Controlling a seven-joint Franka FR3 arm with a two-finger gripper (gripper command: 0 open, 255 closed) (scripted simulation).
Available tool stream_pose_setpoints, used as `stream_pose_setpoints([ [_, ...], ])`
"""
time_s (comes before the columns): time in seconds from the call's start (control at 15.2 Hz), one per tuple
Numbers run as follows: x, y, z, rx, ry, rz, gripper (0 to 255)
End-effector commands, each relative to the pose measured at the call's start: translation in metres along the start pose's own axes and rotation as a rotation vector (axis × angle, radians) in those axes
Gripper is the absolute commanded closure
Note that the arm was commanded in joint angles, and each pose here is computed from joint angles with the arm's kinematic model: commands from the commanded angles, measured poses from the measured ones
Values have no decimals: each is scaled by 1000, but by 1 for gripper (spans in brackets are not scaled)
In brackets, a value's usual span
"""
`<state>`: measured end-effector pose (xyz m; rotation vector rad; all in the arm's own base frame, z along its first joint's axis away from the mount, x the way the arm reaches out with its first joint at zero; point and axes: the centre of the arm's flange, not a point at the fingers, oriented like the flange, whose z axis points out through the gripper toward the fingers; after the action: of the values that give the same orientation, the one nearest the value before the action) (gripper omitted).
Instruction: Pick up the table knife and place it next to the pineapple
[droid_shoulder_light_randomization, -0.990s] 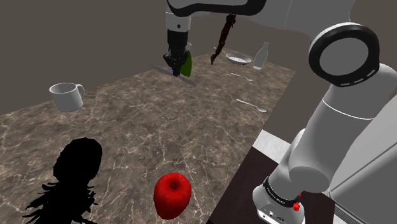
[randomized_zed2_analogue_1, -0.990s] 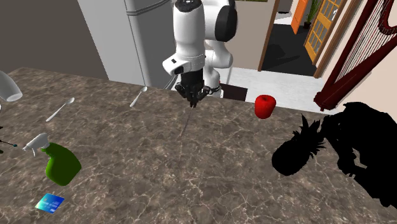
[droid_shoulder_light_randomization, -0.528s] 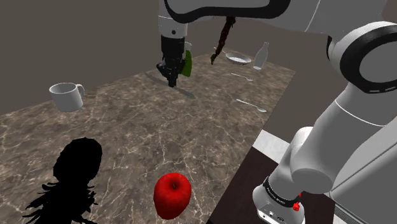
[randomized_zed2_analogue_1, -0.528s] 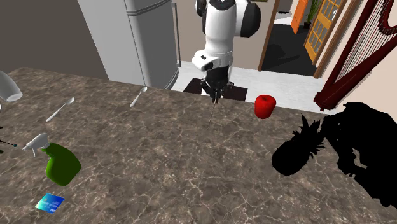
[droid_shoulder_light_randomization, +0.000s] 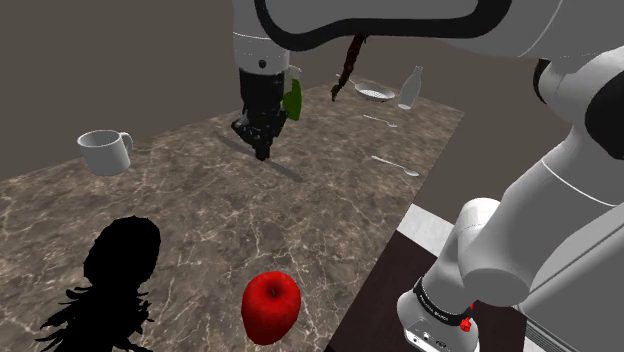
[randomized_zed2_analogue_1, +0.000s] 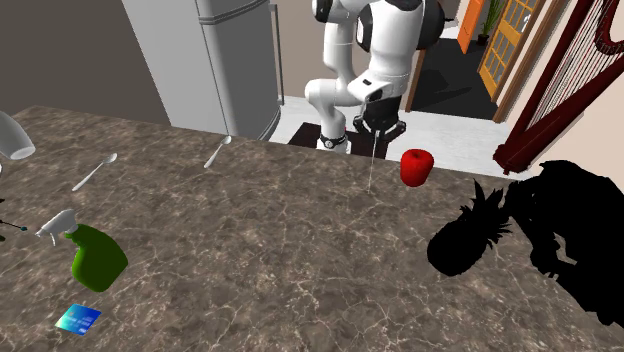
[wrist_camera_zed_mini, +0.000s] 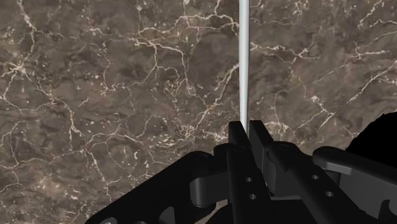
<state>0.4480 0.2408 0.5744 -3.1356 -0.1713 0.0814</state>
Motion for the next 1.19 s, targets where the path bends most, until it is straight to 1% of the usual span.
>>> stream_pose_setpoints([
  [0.0,-14,-24,-1,0,0,1,255],
  [0.46,-63,-102,2,0,0,1,255],
  [0.53,-76,-122,3,0,0,1,255],
  [1.12,-73,-122,50,0,0,1,255],
])
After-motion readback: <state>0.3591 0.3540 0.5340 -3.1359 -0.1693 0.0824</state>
